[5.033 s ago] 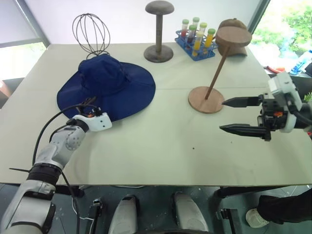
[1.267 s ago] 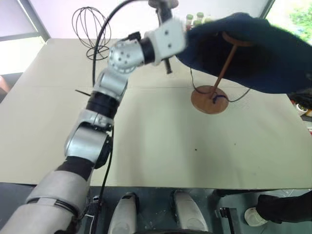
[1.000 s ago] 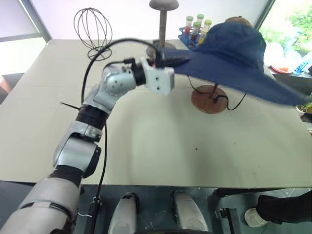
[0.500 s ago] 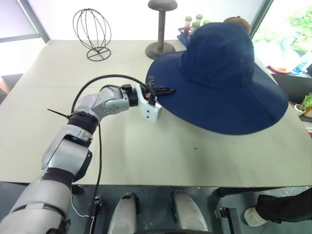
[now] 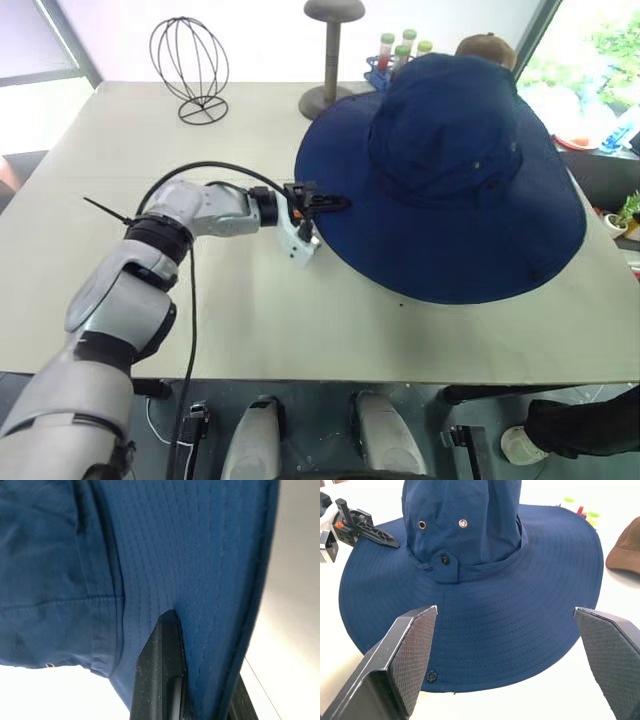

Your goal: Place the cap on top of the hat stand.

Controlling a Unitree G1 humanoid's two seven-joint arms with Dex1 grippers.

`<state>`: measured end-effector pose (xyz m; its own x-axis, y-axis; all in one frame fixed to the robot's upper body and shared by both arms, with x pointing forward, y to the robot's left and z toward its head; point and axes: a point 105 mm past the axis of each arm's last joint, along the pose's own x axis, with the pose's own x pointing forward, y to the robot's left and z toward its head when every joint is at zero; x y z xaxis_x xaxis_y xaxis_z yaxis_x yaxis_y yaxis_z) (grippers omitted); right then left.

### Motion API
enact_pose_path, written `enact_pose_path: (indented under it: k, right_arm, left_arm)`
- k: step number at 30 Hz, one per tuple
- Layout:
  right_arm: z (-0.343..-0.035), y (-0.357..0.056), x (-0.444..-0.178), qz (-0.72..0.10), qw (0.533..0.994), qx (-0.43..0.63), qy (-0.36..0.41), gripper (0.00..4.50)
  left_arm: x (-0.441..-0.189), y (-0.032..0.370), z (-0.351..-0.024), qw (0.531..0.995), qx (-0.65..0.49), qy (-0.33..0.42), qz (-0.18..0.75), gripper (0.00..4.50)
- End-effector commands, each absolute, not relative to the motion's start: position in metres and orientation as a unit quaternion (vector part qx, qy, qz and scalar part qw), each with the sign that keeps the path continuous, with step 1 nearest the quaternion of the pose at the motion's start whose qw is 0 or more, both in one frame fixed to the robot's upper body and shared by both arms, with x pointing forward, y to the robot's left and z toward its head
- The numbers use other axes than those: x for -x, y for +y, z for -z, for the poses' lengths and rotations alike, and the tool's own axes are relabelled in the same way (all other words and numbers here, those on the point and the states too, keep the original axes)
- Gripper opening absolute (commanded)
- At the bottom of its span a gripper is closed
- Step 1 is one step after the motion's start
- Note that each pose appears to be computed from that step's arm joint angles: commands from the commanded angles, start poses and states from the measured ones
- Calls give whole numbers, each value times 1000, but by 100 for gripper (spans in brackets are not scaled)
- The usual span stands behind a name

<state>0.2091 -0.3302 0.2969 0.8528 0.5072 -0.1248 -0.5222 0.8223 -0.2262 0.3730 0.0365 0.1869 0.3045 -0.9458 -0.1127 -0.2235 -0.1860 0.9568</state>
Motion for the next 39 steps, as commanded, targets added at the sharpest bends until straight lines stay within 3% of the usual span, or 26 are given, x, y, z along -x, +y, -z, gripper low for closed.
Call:
enact_pose_path:
  k: [1,2,5,12,13,23,27,30,33,34,39]
  right_arm:
    - [-306,-331,-210,-267,953,145,18,450]
    - [-305,-332,-211,-266,953,145,18,450]
    - [-304,-335,-217,-262,954,148,19,450]
    - [-305,-334,-224,-267,951,158,17,450]
    - [-305,-334,-225,-268,950,159,17,450]
    - [-306,-336,-233,-276,947,161,17,450]
    - [-305,-337,-237,-281,944,169,25,450]
    - [-305,-340,-240,-280,944,174,29,450]
    - [-308,-346,-243,-278,943,181,35,450]
    - [-309,-349,-244,-276,942,186,40,450]
    - [-310,-363,-247,-269,940,199,59,450]
  left_arm:
    - [-373,33,-208,480,-645,-460,376,3]
    - [-373,32,-210,485,-641,-461,376,3]
    - [-374,31,-218,501,-629,-463,372,83]
    - [-365,34,-227,517,-600,-473,387,433]
    - [-363,35,-227,514,-599,-474,391,446]
    - [-359,70,-227,532,-608,-442,390,446]
    - [-363,92,-246,606,-572,-399,382,446]
    - [-370,115,-260,701,-502,-314,398,446]
    - [-383,154,-278,829,-332,-158,422,446]
    - [-381,163,-282,852,-266,-107,438,446]
    - [-345,187,-321,845,-119,-33,519,446]
